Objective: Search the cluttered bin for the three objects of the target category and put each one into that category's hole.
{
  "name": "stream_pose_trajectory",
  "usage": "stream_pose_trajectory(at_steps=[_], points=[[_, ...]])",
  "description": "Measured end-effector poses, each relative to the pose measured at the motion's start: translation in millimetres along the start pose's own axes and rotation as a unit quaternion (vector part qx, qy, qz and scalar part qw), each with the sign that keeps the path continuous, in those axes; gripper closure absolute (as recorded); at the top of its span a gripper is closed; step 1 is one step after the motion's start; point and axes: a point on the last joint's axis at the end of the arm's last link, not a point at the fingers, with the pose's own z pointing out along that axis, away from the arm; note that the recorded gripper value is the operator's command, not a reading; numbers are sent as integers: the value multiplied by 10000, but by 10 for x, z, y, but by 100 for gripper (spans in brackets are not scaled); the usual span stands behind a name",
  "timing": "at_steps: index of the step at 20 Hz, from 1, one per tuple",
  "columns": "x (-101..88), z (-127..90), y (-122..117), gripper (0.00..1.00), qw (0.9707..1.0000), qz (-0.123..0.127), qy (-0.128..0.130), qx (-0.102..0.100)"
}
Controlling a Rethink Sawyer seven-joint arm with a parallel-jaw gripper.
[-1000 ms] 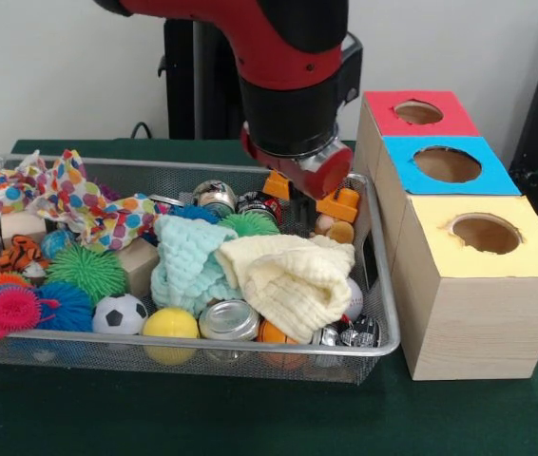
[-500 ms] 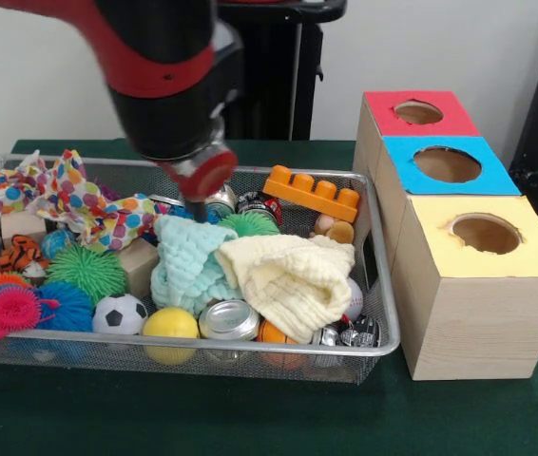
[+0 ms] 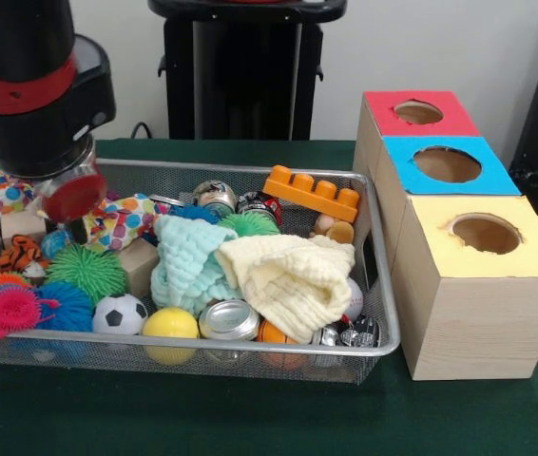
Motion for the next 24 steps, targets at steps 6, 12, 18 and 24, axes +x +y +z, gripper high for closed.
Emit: stream_pose_trajectory(at_steps=[6, 12, 18, 24], points=[[-122, 256, -51, 100, 10000, 47, 5, -41], [-183, 649, 101, 100, 9993, -10, -234, -309], [-173, 911, 236, 100, 9978, -54, -385, -537], [-146, 952, 306, 100, 9964, -72, -486, -696]])
